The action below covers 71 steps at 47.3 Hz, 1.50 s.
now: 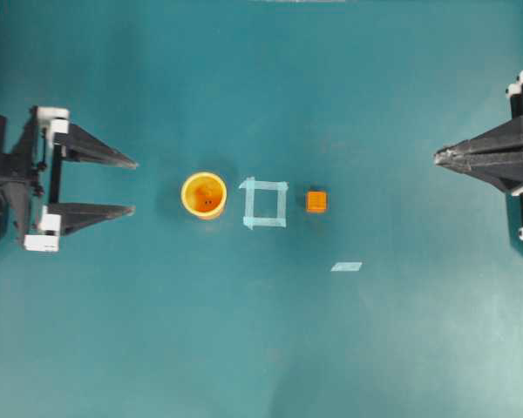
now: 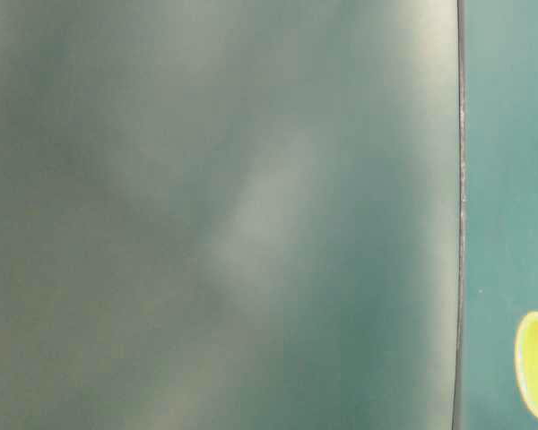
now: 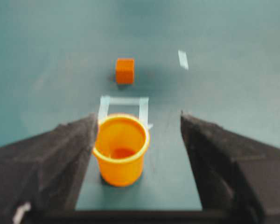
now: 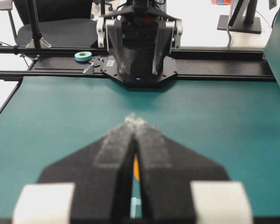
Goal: Move the cup to the right with left arm.
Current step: 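Open the left gripper and move it toward the orange cup, then close the left gripper around the orange cup's side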
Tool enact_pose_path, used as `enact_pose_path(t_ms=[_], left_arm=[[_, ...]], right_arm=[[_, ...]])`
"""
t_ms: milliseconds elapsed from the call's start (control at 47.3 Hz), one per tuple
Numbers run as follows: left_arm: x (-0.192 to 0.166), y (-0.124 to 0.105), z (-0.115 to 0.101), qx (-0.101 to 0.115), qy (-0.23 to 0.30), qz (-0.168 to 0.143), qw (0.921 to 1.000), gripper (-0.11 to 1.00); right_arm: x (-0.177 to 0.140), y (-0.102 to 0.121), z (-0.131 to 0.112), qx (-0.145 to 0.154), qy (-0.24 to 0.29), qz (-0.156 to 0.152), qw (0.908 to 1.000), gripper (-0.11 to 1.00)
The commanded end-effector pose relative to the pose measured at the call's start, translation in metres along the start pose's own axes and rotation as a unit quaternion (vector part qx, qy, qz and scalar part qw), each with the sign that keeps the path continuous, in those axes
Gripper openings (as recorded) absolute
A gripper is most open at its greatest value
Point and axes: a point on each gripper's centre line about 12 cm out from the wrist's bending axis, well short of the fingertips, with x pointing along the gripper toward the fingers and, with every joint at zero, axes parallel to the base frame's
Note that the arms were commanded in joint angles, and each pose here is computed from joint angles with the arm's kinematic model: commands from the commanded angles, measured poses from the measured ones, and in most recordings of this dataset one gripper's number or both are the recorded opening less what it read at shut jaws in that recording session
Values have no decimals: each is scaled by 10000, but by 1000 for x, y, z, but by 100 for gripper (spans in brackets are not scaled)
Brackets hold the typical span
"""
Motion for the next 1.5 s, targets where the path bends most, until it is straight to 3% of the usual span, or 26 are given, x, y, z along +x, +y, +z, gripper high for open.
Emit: enact_pose_path(t_ms=[0,381,867,1480], left_arm=[[11,0,-1,-2,15,-14,10000,71],[41,2,-41,45,368,14,9993,73],[61,17,-74,-23,906,273,9955,73],[92,16,-85,-36,1065,222,9941,73]], right_arm=[[3,0,12,14,-146,-9,9999,-1],[4,0,14,14,-146,-9,9999,-1],[4,0,18,-8,-199,0,9998,-1],[5,0,22,-8,-92,-9,10000,-1]])
